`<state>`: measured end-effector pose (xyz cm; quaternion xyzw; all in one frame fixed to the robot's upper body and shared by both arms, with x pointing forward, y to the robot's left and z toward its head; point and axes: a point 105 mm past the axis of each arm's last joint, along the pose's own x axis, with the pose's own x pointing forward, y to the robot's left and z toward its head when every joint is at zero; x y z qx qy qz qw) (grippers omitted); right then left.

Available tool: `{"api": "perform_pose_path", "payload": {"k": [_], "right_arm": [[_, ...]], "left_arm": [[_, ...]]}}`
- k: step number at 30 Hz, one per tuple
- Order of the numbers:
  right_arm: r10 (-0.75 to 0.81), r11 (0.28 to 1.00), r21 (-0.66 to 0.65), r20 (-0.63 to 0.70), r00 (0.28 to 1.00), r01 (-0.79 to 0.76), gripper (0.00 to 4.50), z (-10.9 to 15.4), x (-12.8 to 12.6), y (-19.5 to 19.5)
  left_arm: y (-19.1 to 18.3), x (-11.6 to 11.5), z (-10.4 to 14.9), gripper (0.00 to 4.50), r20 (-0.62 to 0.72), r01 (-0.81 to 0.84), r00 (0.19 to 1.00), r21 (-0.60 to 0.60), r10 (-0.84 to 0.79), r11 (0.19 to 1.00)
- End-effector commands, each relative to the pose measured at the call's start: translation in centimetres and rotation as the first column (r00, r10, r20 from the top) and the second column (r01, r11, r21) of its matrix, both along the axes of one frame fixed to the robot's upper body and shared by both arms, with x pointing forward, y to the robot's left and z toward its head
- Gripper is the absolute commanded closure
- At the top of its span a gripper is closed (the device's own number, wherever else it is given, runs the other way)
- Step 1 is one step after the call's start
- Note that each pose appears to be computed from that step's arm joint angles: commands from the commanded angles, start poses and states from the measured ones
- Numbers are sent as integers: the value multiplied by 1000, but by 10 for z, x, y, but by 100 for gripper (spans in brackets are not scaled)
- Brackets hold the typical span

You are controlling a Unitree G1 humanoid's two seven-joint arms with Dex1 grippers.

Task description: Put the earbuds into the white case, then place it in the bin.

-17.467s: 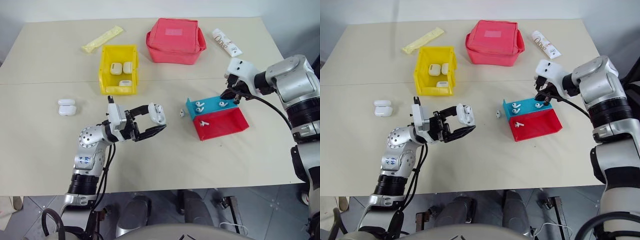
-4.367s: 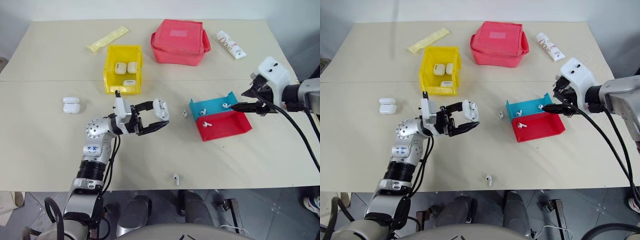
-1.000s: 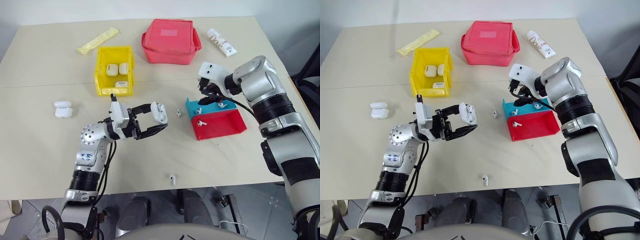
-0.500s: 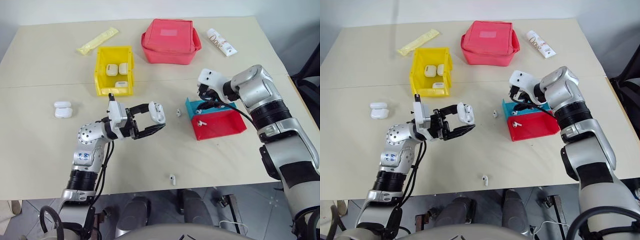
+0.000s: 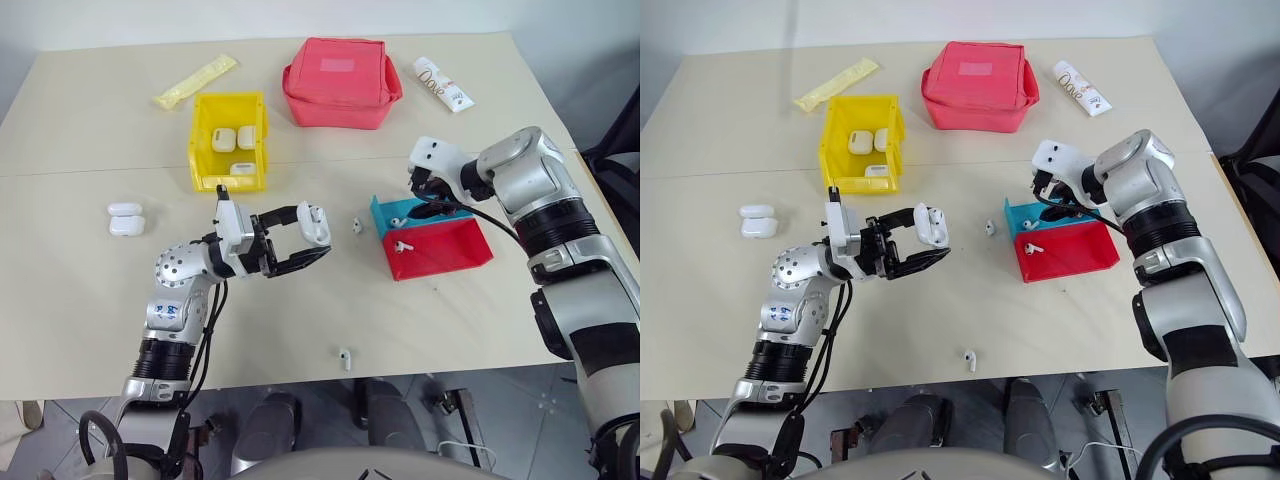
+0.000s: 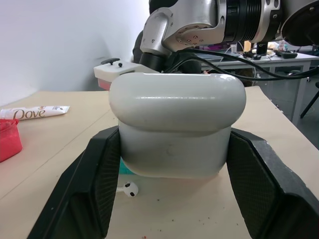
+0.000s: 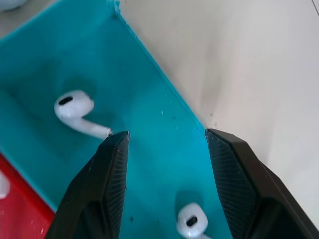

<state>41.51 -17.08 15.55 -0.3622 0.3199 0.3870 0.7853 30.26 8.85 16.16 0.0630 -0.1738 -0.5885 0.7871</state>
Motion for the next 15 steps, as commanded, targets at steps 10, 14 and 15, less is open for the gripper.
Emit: {"api": "perform_pose_path", "payload": {"k": [10, 14, 15], "right_arm": [[56, 996, 76, -14, 998, -55, 198, 35, -15, 20], [68, 995, 70, -37, 997, -65, 198, 32, -19, 25], [75, 995, 66, -45, 996, -72, 198, 30, -20, 27]], "left_arm": [[3, 3, 9, 171, 35, 3, 999, -18, -2, 1000], [3, 3, 9, 171, 35, 5, 999, -17, -5, 1000], [3, 2, 9, 171, 36, 5, 999, -17, -5, 1000]]}}
